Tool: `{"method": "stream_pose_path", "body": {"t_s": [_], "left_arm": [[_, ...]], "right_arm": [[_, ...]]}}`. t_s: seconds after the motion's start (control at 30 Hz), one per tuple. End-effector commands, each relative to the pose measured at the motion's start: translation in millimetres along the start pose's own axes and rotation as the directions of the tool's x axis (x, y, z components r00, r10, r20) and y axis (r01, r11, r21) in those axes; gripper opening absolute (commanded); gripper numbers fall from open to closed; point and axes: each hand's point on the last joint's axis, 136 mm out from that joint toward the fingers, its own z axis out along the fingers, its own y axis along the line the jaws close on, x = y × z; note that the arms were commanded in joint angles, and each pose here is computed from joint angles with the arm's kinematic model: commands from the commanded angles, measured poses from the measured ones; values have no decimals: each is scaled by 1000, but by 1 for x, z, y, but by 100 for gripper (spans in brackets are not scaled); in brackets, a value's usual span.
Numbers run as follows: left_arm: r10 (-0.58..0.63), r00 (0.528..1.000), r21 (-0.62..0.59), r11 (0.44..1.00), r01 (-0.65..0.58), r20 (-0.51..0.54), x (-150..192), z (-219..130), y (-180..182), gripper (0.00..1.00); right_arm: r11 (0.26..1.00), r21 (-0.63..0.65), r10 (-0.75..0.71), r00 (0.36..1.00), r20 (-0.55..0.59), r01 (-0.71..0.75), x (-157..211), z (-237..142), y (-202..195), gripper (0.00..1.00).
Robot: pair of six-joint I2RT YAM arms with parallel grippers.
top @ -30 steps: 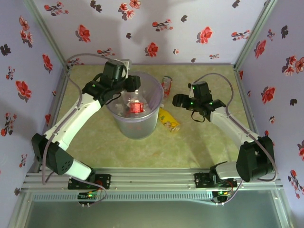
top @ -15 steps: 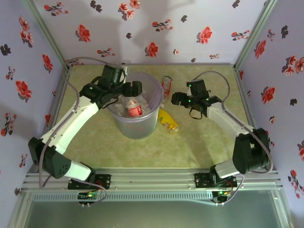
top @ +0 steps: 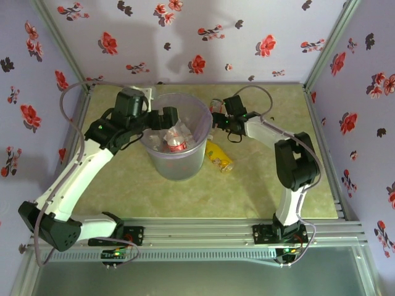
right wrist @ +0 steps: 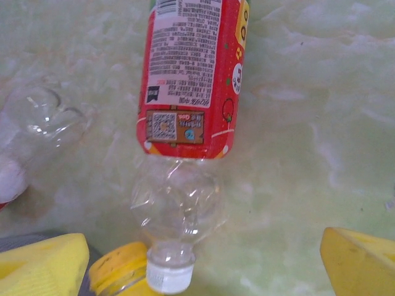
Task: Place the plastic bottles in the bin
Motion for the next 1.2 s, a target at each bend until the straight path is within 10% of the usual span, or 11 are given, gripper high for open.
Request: {"method": "stream_pose_path", "body": {"t_s": [0.0,0.7,1.17], "left_arm": [[-9,999,25,1000,8,34,-5,-4,-1,99],[-25,999,22,999,24,36,-2,0,6,100],[-78,992,101,993,68,96,-22,-10,-10,100]], "right_arm": [[1000,18,24,999,26,-24,-11,15,4,95],[998,59,20,998,-67,-16,16,73,-2,74],[995,60,-74,997,-3,74,-5,13,-7,55]]}}
